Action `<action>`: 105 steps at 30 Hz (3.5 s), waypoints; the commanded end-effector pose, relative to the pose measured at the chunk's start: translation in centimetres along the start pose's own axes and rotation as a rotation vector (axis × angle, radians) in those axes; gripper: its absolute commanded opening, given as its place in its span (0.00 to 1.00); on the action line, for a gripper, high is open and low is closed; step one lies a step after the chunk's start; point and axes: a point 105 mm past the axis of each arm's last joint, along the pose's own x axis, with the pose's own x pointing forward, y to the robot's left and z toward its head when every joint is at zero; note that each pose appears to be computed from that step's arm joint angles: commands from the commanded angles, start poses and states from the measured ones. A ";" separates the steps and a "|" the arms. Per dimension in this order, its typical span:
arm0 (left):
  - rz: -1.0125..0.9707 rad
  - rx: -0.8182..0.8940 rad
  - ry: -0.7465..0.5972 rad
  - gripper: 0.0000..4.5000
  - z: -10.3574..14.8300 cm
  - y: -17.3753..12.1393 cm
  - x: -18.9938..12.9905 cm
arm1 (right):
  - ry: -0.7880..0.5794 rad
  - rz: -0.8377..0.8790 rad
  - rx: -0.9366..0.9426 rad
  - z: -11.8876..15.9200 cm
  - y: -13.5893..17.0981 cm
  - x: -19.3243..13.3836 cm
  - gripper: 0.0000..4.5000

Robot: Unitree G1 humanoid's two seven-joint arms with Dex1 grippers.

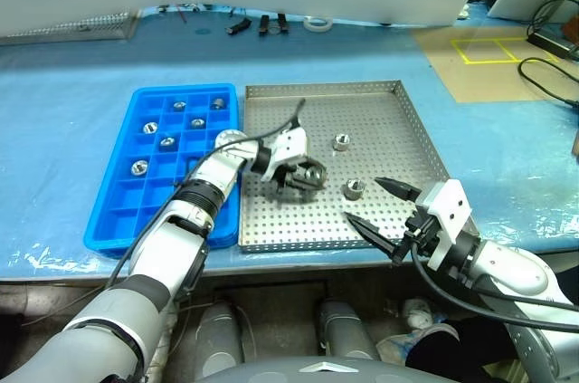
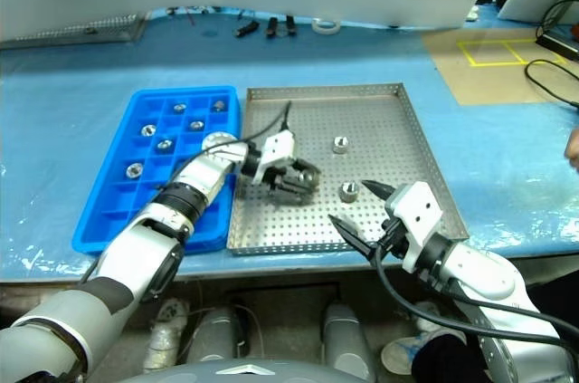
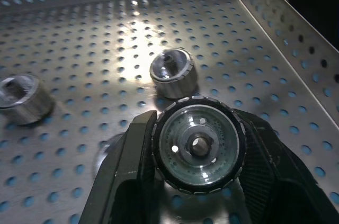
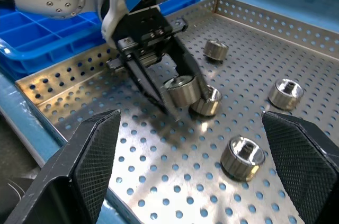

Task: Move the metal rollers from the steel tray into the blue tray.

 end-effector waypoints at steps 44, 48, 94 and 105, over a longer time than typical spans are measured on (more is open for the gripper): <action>1.124 -0.363 0.142 0.88 -5.6 -7.9 -20.8 | -0.207 0.693 -0.221 6.1 0.4 11.5 1.00; 1.086 -0.344 0.112 1.00 -4.6 -7.3 -20.1 | -0.207 0.678 -0.214 6.0 0.3 11.3 1.00; 0.148 -0.121 0.121 1.00 -2.3 1.1 4.3 | -0.079 -0.163 -0.024 2.7 -1.5 -0.3 1.00; 0.143 -0.161 0.093 0.91 -3.1 -0.2 5.3 | -0.073 -0.154 -0.020 2.6 -1.6 -0.1 1.00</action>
